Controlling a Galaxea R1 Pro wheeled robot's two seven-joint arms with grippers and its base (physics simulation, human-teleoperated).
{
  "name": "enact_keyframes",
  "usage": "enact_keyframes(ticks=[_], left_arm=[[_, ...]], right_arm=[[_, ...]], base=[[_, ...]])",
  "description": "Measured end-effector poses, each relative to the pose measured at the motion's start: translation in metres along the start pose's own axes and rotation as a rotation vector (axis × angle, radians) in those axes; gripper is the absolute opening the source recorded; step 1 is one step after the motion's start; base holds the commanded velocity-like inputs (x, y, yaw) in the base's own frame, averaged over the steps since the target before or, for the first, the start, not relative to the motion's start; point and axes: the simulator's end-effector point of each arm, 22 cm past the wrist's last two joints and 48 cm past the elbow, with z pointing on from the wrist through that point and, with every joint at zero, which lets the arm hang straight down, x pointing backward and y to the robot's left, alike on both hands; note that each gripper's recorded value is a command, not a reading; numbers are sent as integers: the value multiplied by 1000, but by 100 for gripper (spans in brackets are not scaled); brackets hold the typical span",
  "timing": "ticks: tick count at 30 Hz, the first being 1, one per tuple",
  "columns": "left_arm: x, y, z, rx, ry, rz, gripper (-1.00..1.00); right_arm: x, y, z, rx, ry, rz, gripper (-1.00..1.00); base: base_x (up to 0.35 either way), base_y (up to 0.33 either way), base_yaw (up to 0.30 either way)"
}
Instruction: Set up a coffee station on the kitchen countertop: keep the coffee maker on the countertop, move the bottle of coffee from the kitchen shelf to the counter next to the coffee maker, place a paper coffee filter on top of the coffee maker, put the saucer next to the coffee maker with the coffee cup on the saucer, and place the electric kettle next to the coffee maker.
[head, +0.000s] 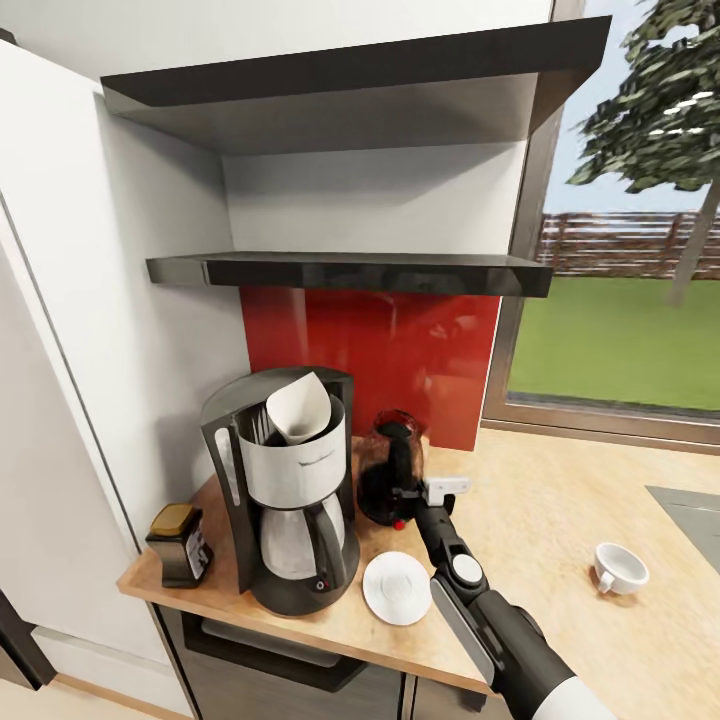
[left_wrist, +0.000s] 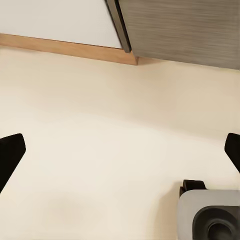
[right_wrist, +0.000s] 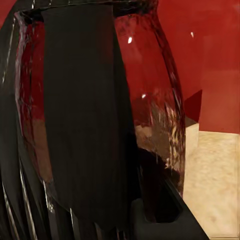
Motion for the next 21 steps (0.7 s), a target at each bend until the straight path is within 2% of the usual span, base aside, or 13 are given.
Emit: enact_keyframes(ticks=[4,5,21], left_arm=[[0,0,0,0,0,1,100],[0,0,0,0,0,1,100],[0,0,0,0,0,1,100]], right_arm=[[1,0,0,0,1,-2,-100],[1,0,0,1,1,-2,100],[0,0,0,-1,0,-6,100]], base=[[0,0,0],[0,0,0],[0,0,0]])
